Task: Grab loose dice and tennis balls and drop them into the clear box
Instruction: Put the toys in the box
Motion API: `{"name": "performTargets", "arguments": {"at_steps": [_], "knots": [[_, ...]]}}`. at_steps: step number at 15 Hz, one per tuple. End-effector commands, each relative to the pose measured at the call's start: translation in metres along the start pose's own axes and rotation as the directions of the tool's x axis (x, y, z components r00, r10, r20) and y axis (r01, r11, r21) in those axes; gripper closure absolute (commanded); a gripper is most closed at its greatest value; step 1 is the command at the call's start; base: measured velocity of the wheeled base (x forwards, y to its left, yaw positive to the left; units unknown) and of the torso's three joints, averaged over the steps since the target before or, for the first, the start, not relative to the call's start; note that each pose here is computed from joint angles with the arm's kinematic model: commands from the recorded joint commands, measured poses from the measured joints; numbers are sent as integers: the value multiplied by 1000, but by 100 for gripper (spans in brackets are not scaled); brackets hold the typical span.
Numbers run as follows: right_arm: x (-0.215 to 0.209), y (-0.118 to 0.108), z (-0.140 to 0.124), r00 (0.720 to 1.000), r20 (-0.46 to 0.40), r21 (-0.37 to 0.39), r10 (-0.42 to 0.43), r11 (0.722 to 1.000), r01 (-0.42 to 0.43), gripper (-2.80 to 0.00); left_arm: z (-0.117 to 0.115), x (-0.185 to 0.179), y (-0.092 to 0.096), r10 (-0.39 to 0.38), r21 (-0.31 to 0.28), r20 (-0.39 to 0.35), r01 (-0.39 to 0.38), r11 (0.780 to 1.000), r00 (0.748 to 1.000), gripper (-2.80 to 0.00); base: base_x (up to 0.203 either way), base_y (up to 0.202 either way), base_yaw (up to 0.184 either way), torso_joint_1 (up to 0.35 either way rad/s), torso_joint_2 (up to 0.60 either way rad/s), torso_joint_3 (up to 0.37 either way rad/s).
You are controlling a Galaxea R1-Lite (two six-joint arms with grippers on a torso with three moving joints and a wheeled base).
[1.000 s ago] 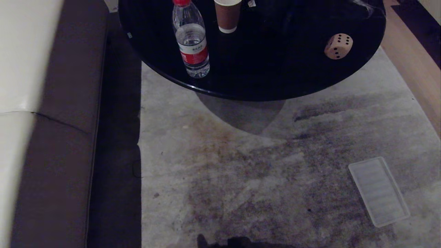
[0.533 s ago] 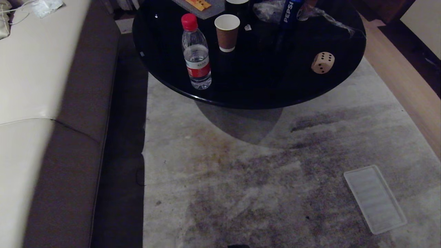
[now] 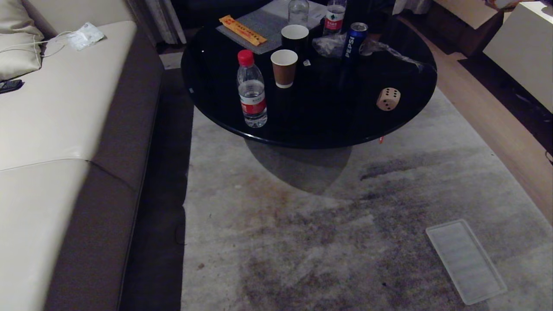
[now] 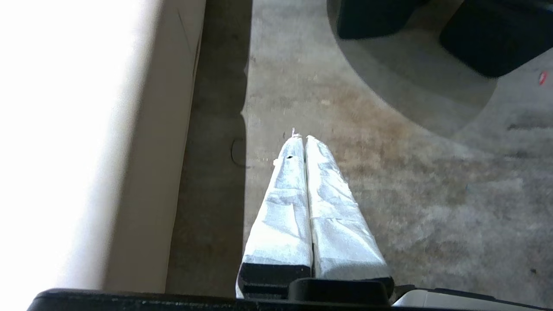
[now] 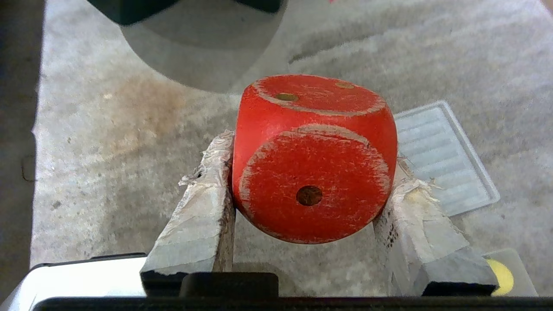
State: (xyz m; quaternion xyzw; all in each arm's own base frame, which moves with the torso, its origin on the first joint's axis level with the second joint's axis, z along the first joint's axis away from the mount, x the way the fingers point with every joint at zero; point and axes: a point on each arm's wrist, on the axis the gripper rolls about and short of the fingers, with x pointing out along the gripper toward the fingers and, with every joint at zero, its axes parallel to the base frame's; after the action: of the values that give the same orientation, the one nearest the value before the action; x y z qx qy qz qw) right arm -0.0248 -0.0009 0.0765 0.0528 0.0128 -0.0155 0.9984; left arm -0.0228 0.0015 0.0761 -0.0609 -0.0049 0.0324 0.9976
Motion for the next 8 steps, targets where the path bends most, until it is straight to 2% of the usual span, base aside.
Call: {"name": "performTargets", "arguments": {"at_steps": [1,8], "knots": [[0,0,0,1000,-2,0,0,1000,0,0,0,0,0,1,-1,-3,-1,1000,1000,0,0,0,0,3,2,190],[0,0,0,1000,-2,0,0,1000,0,0,0,0,0,1,-1,-3,-1,1000,1000,0,0,0,0,1,2,201]]}}
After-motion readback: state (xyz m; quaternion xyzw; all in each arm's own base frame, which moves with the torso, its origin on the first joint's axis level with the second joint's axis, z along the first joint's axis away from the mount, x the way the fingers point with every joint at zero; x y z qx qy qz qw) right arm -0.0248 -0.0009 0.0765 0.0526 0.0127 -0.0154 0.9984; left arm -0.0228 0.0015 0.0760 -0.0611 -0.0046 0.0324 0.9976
